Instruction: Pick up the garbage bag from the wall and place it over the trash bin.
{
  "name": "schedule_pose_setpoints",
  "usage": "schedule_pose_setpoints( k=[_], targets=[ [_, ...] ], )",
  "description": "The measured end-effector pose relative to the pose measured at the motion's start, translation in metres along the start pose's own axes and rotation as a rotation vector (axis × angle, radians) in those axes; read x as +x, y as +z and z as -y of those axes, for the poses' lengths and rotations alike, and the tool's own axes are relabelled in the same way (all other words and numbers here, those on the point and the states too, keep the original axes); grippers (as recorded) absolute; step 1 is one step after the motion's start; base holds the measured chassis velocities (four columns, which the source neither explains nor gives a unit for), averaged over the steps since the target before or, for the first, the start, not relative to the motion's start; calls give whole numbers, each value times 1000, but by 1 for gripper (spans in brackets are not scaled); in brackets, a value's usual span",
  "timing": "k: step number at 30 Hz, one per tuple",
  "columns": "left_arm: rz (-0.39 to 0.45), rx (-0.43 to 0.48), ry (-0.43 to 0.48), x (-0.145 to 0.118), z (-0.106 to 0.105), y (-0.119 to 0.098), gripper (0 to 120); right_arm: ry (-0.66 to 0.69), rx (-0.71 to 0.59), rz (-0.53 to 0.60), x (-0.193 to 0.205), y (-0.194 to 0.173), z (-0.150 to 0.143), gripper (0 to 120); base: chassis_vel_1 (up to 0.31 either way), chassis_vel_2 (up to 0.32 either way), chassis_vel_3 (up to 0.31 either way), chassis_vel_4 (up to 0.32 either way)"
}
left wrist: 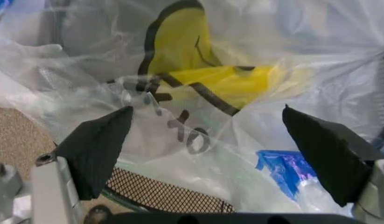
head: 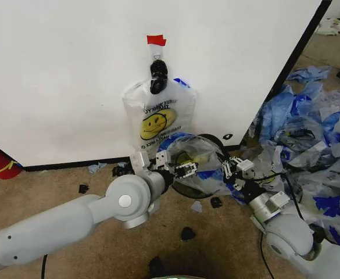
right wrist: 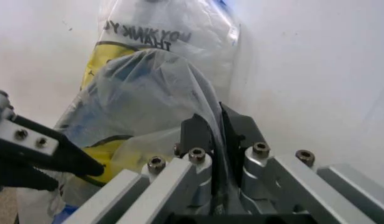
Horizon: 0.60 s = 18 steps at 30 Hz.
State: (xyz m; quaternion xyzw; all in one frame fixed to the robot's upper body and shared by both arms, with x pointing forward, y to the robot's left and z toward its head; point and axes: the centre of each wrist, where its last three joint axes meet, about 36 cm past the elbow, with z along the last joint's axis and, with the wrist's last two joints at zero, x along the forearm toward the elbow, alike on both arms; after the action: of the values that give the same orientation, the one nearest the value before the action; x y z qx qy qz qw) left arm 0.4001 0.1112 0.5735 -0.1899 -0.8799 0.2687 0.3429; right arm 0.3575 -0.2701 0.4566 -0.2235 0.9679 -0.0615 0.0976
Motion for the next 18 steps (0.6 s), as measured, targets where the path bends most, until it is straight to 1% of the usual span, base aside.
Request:
schedule_pose_setpoints(
  k=[3,4,7,9,10,11,16,17,18],
  targets=[
    [0,0,-20,-3,0,0,94,-1,0,0,0,0,0,0,0,0,0,0],
    [0,-2,-27,-4,0,1,91,-1,0,0,0,1,0,0,0,0,0,0],
    [4,-6,-48,-7,0,0,80,-1,-1,1,0,1,0,0,0,0,0,0],
    [3,-7,-71,-10,0,1,70,0,-2,2,-1,1,1,0,0,0,0,0],
    [3,-7,-71,-10,0,1,70,0,-2,2,-1,1,1,0,0,0,0,0],
    [2,-8,-78,-10,0,1,67,0,-2,2,-1,0,1,0,0,0,0,0],
    [3,-11,-91,-11,-1,4,46,3,1,2,-1,0,3,0,0,0,0,0],
    [3,-11,-92,-11,-1,5,42,4,1,2,-1,0,3,0,0,0,0,0],
    [3,-11,-92,-11,-1,5,42,4,1,2,-1,0,3,0,0,0,0,0]
  ],
)
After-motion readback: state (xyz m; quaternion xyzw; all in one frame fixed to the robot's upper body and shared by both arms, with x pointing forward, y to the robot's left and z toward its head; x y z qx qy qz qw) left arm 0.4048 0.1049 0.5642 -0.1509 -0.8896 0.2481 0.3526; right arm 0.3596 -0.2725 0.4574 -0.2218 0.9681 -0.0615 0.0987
